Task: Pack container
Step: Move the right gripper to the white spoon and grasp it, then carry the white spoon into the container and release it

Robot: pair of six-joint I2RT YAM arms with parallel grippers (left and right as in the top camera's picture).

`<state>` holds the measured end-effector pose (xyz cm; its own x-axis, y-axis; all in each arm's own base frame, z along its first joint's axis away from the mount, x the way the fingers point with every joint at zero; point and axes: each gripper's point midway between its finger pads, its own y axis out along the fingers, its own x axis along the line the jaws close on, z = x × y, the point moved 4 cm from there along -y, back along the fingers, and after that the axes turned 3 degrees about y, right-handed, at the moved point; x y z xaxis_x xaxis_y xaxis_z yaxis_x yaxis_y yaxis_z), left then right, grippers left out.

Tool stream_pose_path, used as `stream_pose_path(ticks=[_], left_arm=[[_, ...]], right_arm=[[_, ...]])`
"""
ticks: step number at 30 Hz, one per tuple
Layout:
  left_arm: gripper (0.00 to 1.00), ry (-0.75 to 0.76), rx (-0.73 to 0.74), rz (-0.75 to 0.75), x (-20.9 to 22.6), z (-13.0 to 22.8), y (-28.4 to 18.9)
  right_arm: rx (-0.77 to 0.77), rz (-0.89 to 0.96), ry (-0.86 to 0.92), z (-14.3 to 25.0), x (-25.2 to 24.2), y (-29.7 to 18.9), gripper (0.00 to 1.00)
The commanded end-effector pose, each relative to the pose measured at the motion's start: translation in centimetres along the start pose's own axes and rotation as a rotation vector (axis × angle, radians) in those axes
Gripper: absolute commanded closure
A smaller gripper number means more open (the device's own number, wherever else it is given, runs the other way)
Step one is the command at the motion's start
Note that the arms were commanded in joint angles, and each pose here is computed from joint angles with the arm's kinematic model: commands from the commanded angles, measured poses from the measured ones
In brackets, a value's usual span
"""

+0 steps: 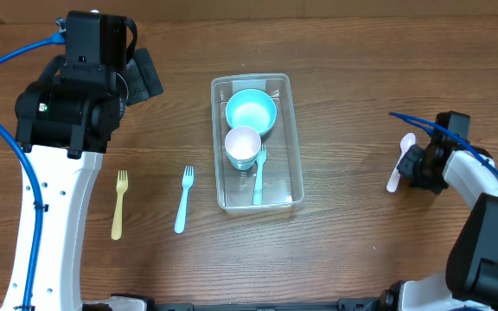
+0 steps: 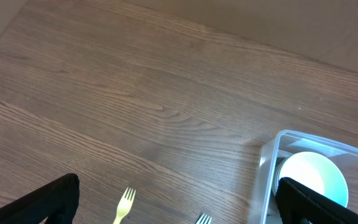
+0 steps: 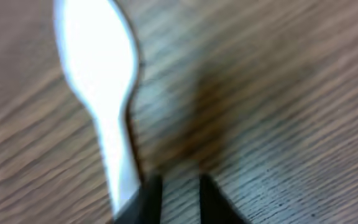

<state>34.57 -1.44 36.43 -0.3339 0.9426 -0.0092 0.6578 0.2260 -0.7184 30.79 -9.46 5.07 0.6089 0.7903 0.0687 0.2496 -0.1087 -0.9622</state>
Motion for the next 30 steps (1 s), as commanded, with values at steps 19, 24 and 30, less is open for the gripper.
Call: stream_pose_path(ticks=[19,24,30], left_arm=[[0.0,-0.019,-0.005,-0.001,0.1,-0.2,0.0],[0.0,-0.019,-0.005,-0.001,0.1,-0.2,0.0],[0.0,-0.019,-0.005,-0.001,0.1,-0.2,0.0]], right_arm=[[-0.035,-0.016,-0.075,-1.3,2.3,2.6,0.64],[-0.022,-0.057,-0.134,-1.1,2.8,2.5,0.79],[-0.087,-0.08,-0.148,-2.1,3.2,0.4,0.81]])
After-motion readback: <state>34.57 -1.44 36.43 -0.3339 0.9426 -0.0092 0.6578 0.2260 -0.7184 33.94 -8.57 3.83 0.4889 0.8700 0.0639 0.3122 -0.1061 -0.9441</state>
